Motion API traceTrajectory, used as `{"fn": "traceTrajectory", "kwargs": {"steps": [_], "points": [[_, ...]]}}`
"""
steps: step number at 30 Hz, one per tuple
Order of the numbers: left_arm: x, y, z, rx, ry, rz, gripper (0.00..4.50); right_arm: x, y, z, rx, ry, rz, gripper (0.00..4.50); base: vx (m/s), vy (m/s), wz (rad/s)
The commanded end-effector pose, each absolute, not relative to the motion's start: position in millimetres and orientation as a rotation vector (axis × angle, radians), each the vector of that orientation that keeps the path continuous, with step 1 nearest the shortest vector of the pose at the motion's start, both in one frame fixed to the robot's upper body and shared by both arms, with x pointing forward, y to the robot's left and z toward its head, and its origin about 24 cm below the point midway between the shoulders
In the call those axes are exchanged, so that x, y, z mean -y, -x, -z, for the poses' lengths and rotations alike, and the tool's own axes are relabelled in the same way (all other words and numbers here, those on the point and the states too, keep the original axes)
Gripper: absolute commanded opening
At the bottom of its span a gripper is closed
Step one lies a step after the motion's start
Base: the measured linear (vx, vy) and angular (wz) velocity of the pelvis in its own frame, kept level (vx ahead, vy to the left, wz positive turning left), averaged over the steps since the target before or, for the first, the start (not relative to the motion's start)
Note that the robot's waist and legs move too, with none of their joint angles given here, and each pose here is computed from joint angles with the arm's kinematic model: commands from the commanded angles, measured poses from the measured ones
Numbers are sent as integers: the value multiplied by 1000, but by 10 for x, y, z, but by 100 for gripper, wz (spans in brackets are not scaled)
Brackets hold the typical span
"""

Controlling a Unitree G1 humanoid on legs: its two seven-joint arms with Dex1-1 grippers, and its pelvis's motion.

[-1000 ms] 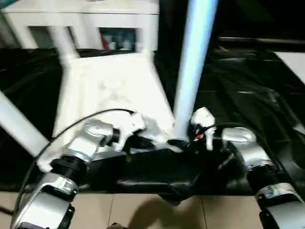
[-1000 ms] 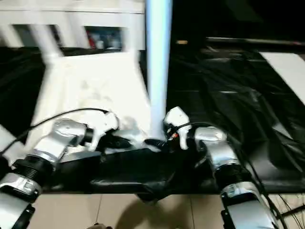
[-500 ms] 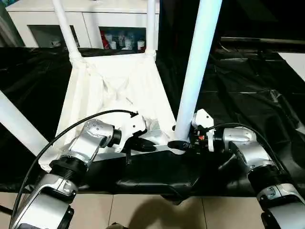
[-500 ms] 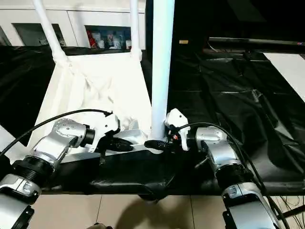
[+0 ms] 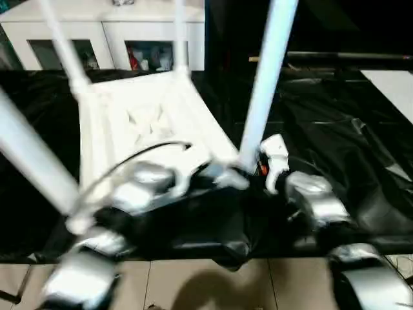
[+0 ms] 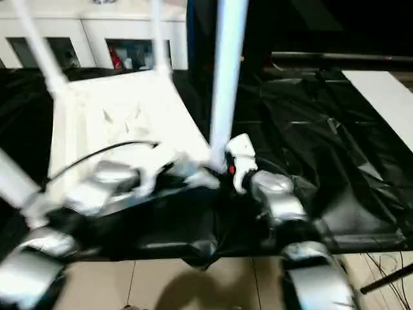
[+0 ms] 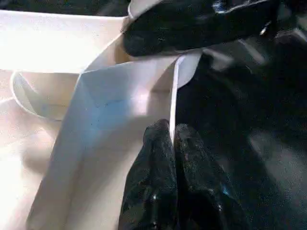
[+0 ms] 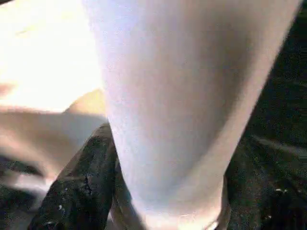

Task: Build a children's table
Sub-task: Rotate leg to tighten

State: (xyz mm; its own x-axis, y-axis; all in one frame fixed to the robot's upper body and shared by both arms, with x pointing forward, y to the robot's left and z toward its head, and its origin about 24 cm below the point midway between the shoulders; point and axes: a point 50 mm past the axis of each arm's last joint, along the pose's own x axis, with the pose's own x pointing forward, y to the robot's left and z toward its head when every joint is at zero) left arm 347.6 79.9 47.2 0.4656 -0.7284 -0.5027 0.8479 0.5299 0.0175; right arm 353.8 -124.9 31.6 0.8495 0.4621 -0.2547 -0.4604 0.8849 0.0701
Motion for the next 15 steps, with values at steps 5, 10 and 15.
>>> {"fn": "traceTrajectory", "kwargs": {"steps": [5, 10, 15], "points": [[-798, -3636, -439, -448, -259, 652, 0, 1048, -3511, -116, -345, -88, -274, 264, 0, 0, 0], [-747, -3608, -425, -456, -294, 709, 0, 985, -3530, -178, -314, -103, -343, 299, 0, 0, 0], [-772, -3567, -423, -467, -312, 816, 0, 1062, -3575, -359, -195, -77, -456, 345, 0, 0, 0]]}}
